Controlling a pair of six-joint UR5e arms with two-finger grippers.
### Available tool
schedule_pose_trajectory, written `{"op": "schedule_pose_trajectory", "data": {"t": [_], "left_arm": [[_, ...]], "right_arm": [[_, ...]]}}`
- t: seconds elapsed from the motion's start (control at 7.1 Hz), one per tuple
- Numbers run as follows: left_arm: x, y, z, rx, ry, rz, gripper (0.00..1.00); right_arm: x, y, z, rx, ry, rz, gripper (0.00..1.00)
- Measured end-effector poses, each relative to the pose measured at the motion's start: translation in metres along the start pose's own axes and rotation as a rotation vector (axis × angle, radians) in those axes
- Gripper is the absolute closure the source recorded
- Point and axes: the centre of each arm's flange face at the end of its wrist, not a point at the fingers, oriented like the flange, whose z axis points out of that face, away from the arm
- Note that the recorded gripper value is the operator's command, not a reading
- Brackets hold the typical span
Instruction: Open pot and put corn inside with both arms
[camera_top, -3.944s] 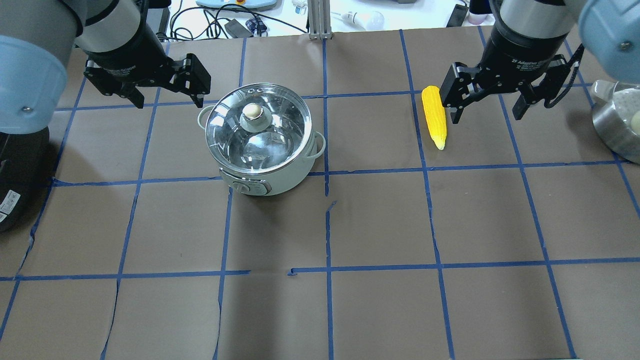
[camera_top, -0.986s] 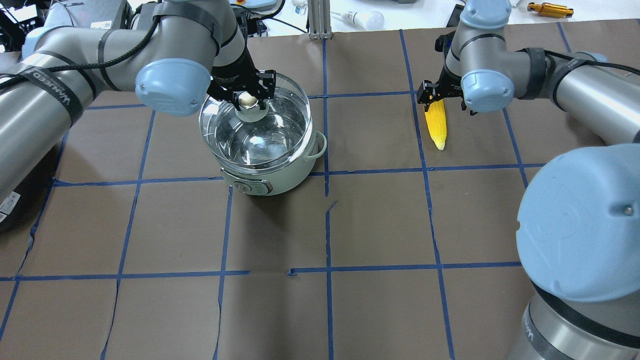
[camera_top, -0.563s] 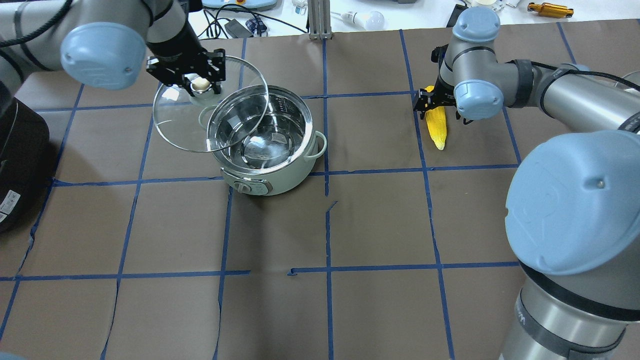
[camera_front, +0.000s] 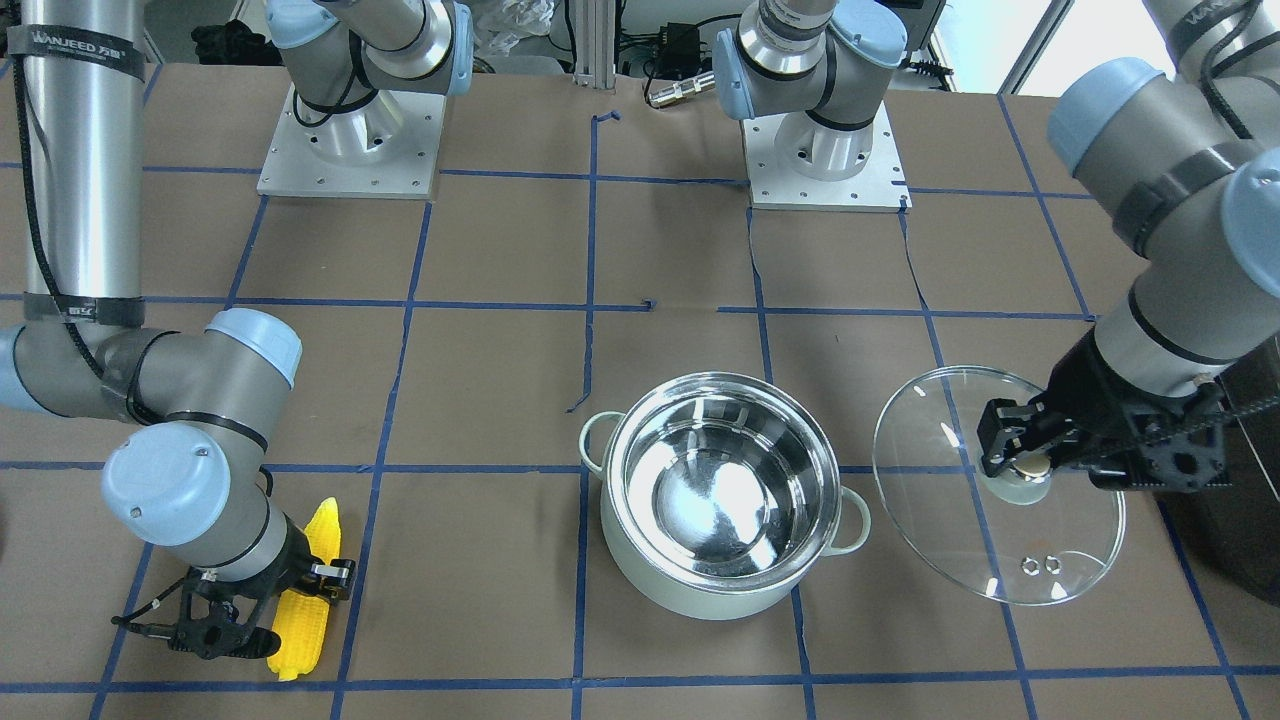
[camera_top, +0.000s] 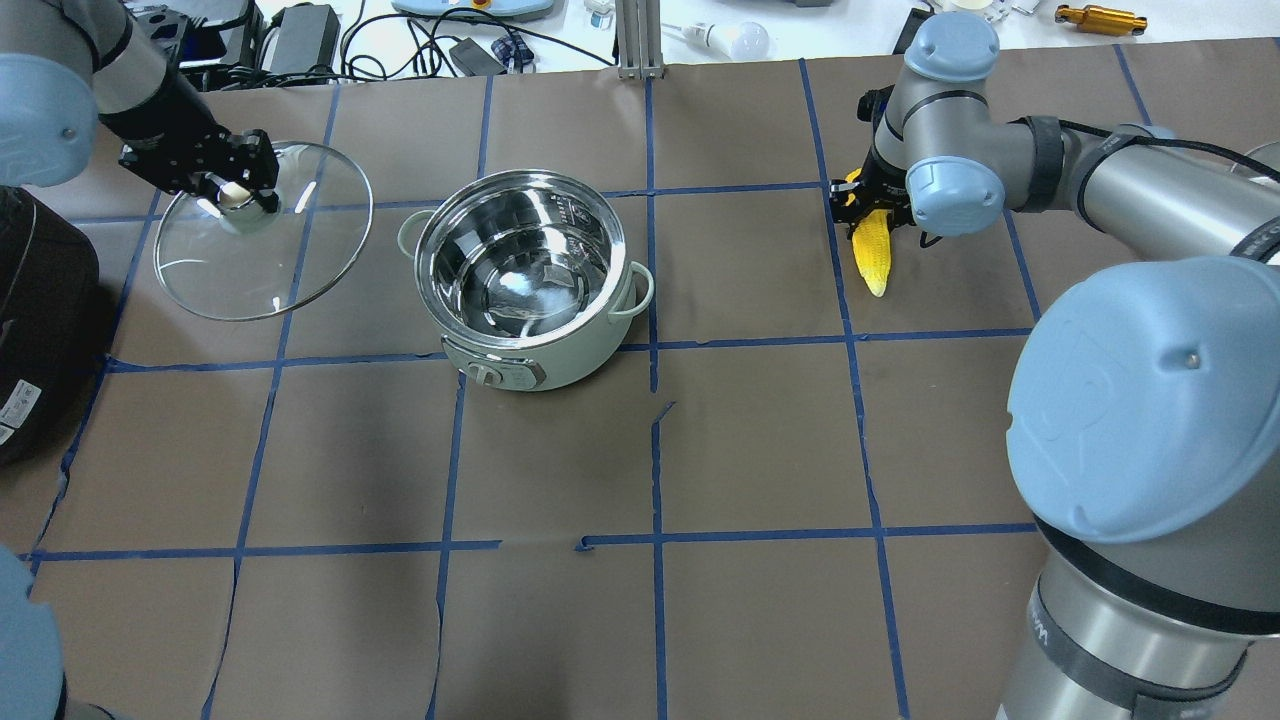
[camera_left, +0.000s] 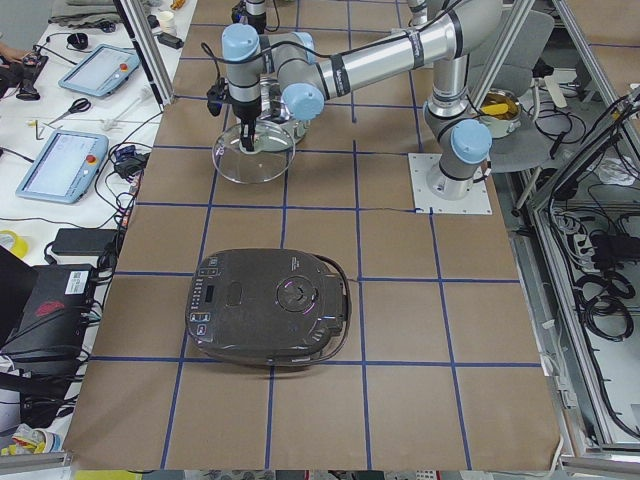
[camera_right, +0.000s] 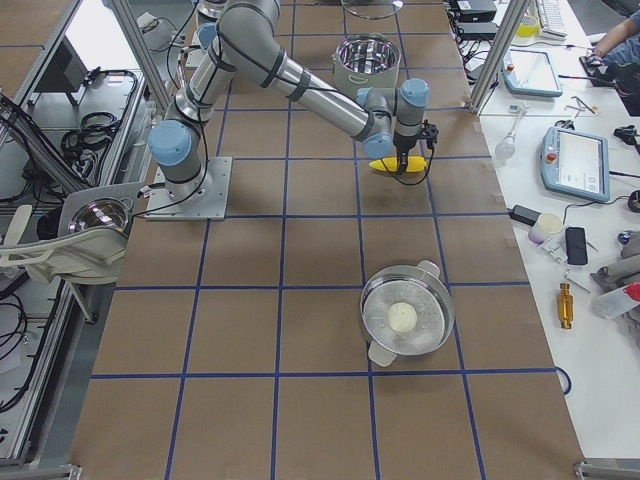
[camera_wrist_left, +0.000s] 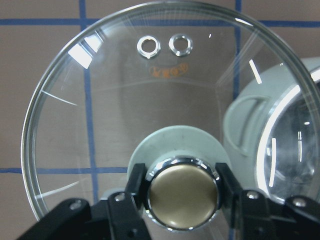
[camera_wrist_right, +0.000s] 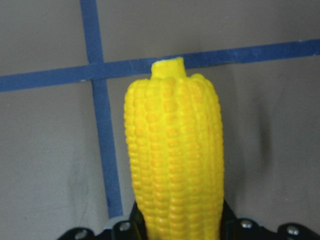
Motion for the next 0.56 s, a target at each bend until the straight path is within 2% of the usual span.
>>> {"op": "schedule_pose_trajectory", "data": {"t": [0.28,0.56], "left_arm": [[-0.03,0.005,0.065,0.033,-0.013,0.05,0.82],[-0.035,0.009,0.106,0.029,-0.013,0.077,0.81]], "right_arm": [[-0.042,-0.011,-0.058,0.044,-0.024,0.011,1.0],[-0.152,0.001,-0.139,0.067,-0.039,0.027,1.0]]}}
